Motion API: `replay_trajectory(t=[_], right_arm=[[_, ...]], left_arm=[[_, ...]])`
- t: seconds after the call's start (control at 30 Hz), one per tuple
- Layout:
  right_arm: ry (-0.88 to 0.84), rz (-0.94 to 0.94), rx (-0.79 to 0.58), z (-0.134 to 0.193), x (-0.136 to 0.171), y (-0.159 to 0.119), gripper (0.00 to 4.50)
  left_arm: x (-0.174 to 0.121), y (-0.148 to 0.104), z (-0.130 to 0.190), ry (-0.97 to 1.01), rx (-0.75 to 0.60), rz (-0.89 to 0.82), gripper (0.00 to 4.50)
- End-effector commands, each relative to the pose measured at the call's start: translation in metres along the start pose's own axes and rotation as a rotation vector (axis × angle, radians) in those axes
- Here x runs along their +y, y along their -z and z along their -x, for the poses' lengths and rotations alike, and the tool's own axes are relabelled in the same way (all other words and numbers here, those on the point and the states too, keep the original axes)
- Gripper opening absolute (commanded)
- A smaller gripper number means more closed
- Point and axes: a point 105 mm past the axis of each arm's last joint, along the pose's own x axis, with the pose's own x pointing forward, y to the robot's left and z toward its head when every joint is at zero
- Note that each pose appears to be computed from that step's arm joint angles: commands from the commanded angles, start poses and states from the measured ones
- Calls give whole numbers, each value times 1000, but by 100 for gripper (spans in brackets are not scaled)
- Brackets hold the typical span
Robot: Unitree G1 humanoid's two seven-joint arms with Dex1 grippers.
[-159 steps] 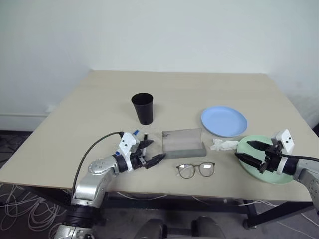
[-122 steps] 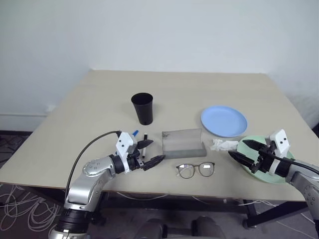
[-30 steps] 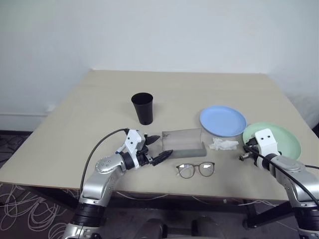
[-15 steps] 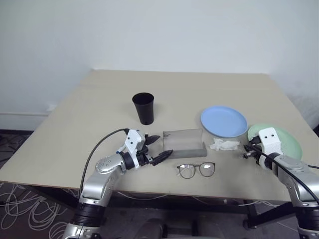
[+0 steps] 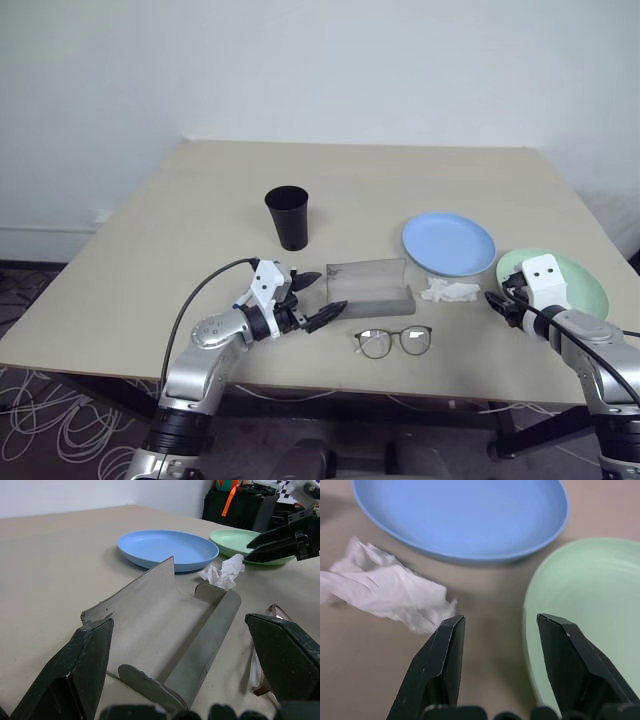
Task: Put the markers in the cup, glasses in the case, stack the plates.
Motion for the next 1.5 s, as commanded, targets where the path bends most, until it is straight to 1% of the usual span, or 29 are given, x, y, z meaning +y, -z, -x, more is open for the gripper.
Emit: replay_trajectory(t=[0.03,0.23,0.33,0.43,0.53,0.6,0.63,0.8,0.97,1.03,1.13,1.27,1.4,1.5], right_arm=[[59,20,-1,-1,-10,-4,248],[78,25,11,-4,-14,-2,248],[80,27,13,-5,-14,-2,248],[83,32,9,-5,-15,-4,193],[91,38,1,-5,-16,-6,95],[93,41,0,-5,-16,-6,19],[93,41,0,-5,-16,-6,5],[116,50,-5,-6,-19,-8,5],[186,50,-37,-6,-31,-17,5],[195,85,-89,-6,-34,-30,5],[163,184,-166,-4,-30,-50,5],[-6,337,-298,0,-4,-83,5],[-231,412,-367,-1,29,-102,5],[-333,475,-386,-6,44,-110,5]], left_arm=[[-2,-13,-3,16,-39,-34,450],[-11,-18,-2,79,-54,-14,450],[-18,-17,-2,130,-40,-14,450],[-19,-17,-2,139,-35,-18,450],[-17,-17,-3,133,-34,-21,450],[-17,-17,-3,130,-33,-22,450],[-17,-17,-4,129,-33,-22,450],[-15,-17,-4,120,-35,-25,450],[-14,-17,-5,114,-36,-27,450],[-14,-17,-6,112,-36,-28,450],[-13,-18,-6,111,-36,-29,450],[-10,-19,-6,99,-38,-38,450],[-3,-23,-8,77,-49,-45,450],[-1,-23,-10,79,-48,-49,450]])
